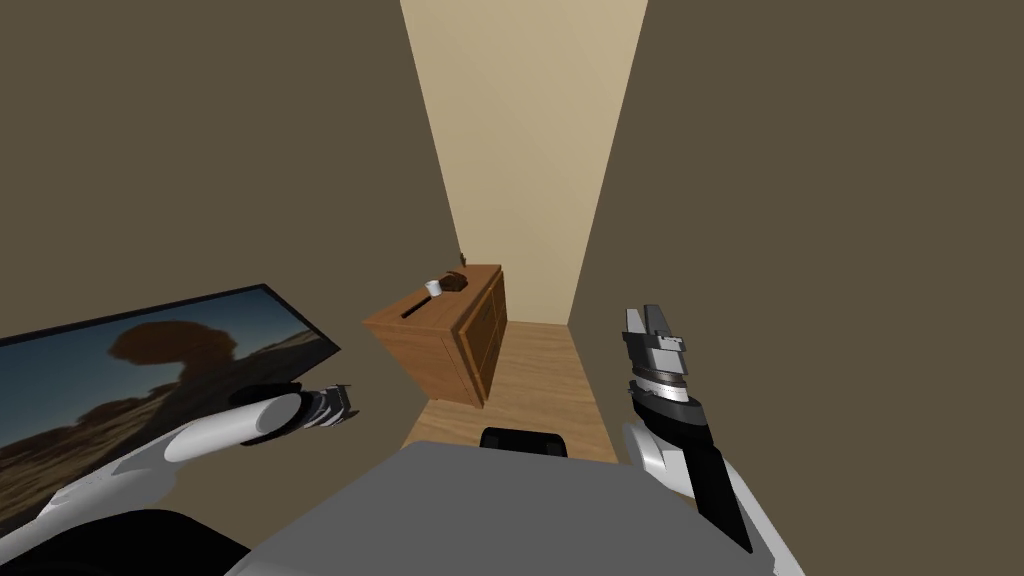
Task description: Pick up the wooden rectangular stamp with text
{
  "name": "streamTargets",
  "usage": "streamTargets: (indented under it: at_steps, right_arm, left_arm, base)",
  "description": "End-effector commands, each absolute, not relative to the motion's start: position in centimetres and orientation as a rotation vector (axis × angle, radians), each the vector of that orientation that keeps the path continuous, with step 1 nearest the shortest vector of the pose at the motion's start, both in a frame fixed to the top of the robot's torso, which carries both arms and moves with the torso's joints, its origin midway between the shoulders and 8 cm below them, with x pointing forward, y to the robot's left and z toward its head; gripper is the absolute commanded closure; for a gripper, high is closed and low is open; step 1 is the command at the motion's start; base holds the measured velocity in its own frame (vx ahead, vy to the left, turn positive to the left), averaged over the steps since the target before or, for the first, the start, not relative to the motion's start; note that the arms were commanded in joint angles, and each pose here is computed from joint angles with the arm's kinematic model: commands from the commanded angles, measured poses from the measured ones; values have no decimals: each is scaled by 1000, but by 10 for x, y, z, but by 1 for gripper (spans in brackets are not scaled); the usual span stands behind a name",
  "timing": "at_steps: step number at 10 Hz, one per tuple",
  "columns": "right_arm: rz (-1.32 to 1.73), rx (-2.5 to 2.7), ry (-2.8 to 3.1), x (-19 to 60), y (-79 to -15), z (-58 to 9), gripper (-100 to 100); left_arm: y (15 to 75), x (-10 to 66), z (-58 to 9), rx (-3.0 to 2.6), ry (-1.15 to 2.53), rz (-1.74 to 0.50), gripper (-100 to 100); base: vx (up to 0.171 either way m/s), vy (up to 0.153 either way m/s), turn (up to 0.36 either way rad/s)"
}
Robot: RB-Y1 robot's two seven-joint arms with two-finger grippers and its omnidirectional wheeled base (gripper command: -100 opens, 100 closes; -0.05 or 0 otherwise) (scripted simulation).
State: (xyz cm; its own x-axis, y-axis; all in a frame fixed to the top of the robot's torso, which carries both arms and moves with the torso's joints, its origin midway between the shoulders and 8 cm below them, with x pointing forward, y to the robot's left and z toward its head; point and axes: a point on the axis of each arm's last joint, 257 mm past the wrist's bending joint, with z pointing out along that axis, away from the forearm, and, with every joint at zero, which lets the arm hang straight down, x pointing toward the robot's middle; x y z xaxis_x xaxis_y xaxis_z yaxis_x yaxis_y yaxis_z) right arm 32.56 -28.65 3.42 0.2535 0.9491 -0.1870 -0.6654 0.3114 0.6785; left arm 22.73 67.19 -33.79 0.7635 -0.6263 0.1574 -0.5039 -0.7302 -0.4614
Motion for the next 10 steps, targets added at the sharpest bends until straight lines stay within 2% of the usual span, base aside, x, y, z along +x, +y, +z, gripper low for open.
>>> streamTargets:
  at_steps: [1, 10]
  right_arm:
    - [1168, 525, 643, 326, -287, 34, 0]
    - [1168, 525, 643, 326, -287, 34, 0]
  left_arm:
    - [680, 216, -335, -2610, 831, -369, -100]
    - [733, 159, -284, -2809, 515, -121, -100]
  base:
    - [52, -25, -18]
    - [71, -12, -40]
